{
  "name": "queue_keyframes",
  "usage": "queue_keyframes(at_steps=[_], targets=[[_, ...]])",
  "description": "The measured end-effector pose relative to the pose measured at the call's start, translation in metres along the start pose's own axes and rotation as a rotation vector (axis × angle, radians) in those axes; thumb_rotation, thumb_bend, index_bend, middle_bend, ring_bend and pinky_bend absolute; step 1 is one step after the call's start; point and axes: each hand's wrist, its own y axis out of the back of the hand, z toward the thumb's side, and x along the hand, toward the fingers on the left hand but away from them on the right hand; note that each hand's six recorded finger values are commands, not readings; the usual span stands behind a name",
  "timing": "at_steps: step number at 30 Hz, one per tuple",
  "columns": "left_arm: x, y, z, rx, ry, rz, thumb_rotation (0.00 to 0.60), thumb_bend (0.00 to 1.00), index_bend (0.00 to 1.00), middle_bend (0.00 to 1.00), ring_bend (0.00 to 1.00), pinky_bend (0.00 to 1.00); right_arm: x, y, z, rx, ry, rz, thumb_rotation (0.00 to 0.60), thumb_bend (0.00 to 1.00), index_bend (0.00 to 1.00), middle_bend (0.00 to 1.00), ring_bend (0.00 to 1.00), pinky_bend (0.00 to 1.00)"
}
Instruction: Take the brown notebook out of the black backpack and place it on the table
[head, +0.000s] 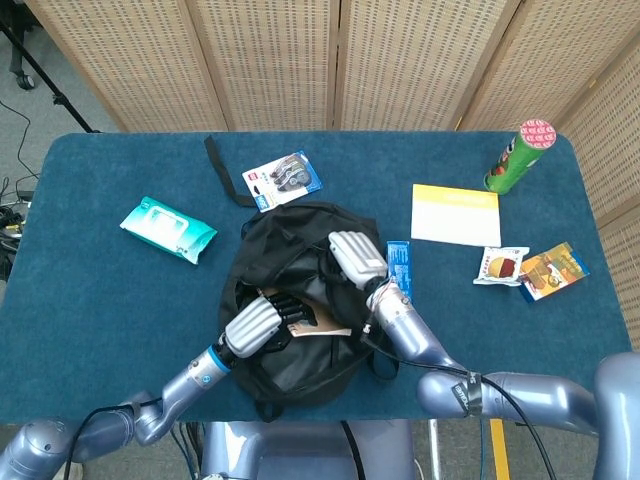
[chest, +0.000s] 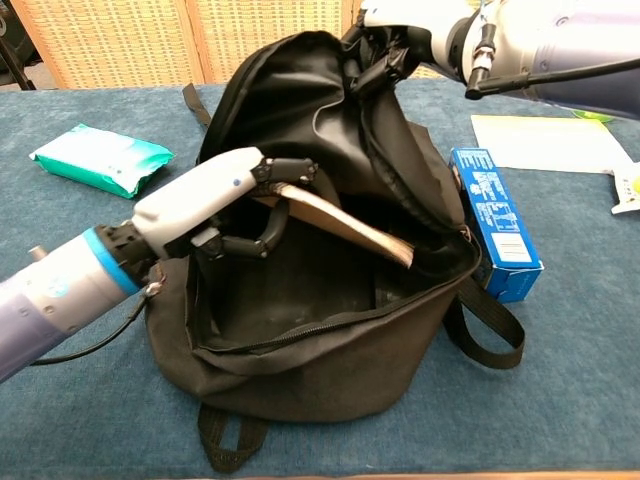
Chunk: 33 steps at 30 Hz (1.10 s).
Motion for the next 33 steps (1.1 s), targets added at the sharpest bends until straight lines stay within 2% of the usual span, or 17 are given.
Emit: queue_keyframes(at_steps=[12, 16, 23, 33], targets=[[-0.018, 0.023, 0.005, -0.104, -0.021, 0.045, 0.600, 1.00, 0.77, 0.54, 0.35, 0.39, -0.006, 0.016, -0.036, 0.028, -0.098, -0.076, 0.600, 0.72, 0.70, 0.67, 0.55, 0.59], [-0.023, 0.038, 0.006, -0.155, -0.025, 0.056, 0.600, 1.00, 0.77, 0.54, 0.35, 0.39, -0.004, 0.017, -0.045, 0.035, -0.112, -0.076, 0.600, 0.72, 0.70, 0.67, 0.55, 0.59], [-0.028, 0.063, 0.020, -0.308, -0.050, 0.130, 0.600, 1.00, 0.77, 0.54, 0.35, 0.39, -0.002, 0.011, -0.056, 0.031, -0.128, -0.053, 0.600, 0.72, 0.70, 0.67, 0.55, 0.59], [-0.024, 0.092, 0.039, -0.447, -0.101, 0.218, 0.600, 1.00, 0.77, 0.54, 0.35, 0.39, 0.003, 0.001, -0.068, 0.031, -0.140, -0.018, 0.600, 0.72, 0.70, 0.67, 0.55, 0.59]])
